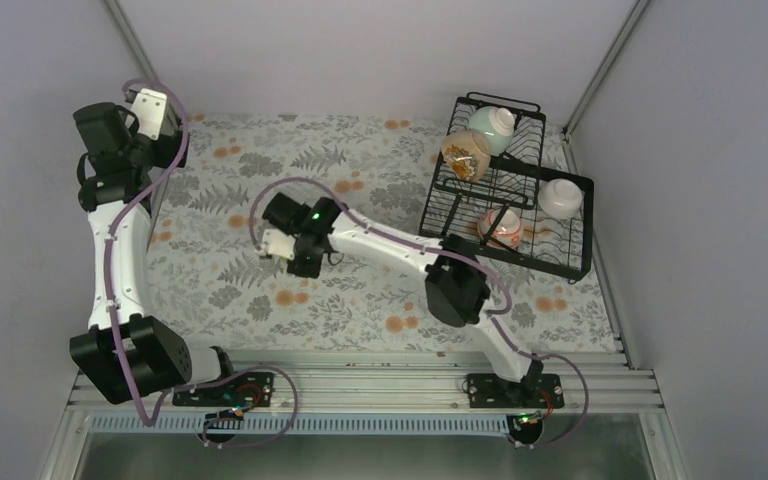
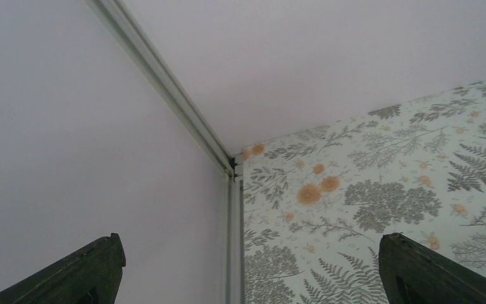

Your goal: Unload the bowls from the dish rack

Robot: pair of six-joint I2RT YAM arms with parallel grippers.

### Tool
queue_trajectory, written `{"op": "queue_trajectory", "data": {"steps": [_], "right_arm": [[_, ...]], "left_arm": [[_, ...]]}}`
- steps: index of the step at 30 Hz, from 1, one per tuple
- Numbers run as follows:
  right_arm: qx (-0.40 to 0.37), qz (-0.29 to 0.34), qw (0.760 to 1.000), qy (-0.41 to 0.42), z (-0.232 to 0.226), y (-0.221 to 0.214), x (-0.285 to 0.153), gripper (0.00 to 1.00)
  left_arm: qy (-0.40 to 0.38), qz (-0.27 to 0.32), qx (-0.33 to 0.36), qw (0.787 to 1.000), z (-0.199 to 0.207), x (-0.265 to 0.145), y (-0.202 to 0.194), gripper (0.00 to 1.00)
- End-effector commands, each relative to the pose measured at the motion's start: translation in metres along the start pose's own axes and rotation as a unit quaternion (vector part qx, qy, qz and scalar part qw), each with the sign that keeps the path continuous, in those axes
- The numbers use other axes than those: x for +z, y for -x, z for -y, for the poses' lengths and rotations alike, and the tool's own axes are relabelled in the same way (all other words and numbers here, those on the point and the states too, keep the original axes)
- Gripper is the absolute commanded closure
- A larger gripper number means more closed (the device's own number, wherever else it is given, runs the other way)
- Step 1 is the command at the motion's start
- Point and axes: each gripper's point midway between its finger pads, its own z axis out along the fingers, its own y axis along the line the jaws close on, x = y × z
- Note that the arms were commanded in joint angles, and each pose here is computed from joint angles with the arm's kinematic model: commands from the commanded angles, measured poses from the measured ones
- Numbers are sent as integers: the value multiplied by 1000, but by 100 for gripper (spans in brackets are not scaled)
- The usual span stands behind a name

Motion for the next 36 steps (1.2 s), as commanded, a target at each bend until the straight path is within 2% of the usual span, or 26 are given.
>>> {"op": "queue_trajectory", "data": {"steps": [1,11,21,22,24,25,27,30,36], "right_arm": [[-43,8,999,-11,-21,20,6,96],[-83,-37,996,4,-68,15,36,96],[-98,-74,991,-45,-63,-1,55,96],[-98,-72,991,-48,-62,0,55,91],[-94,-63,992,-47,-62,6,50,68],[-94,-56,993,-47,-63,9,46,61],[-94,-37,994,-51,-62,17,30,52],[-95,-3,994,-61,-57,26,3,46],[-76,24,991,-109,-32,16,-65,44]], "left_arm": [[6,18,-13,1000,-13,-9,1,0],[-20,20,-23,999,-10,-11,-12,0],[-35,26,-29,999,-4,-15,-10,0],[-36,25,-30,999,-4,-14,-11,0],[-41,24,-31,998,-2,-15,-11,0],[-44,23,-30,998,-1,-15,-11,0],[-55,24,-28,998,2,-16,-10,0],[-70,25,-24,997,7,-17,-9,0],[-116,20,-16,993,24,-21,-9,0]]}}
